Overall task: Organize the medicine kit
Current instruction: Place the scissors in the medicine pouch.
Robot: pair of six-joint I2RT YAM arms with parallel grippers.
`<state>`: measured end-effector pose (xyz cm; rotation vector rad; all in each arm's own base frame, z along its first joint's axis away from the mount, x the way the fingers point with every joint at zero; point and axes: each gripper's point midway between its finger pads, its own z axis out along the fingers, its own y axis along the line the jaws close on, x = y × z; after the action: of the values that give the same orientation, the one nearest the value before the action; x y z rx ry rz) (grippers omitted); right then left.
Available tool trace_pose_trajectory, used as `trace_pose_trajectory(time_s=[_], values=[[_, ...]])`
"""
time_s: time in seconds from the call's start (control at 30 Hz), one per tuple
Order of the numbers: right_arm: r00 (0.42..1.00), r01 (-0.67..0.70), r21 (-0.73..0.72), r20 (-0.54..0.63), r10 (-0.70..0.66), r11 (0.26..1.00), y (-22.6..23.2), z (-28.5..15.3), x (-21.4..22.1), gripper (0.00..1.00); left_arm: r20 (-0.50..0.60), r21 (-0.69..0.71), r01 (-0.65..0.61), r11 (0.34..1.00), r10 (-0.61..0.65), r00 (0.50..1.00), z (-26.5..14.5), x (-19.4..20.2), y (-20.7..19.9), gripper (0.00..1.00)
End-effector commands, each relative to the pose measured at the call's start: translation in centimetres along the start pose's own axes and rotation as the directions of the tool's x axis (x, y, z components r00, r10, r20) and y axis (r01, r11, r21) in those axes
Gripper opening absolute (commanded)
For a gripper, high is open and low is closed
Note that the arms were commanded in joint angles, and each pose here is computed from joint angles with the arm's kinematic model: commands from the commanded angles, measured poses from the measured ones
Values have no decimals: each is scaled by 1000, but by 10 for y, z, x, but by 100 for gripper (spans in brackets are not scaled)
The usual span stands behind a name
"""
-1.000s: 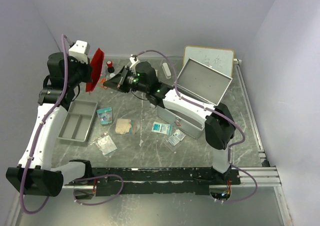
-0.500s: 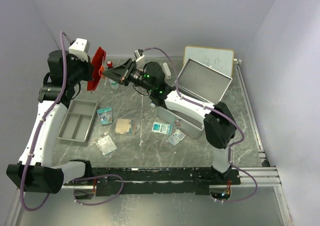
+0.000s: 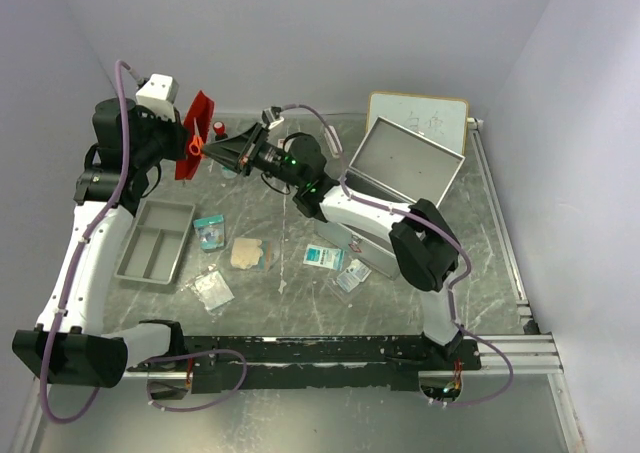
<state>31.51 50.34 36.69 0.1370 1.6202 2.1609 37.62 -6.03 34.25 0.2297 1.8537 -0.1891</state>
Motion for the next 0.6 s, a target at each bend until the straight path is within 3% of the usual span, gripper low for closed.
trace_pose_trajectory(time_s=[0.0,0.57], values=[[1000,-3,-54,-16,2,999,10,4,3,0,50,38,4,999,-6,999,-6,-21,-9,7],[997,80,40,-22,-79,996,-2,9,-1,0,28,54,2,999,-4,1000,-6,-12,-12,7]])
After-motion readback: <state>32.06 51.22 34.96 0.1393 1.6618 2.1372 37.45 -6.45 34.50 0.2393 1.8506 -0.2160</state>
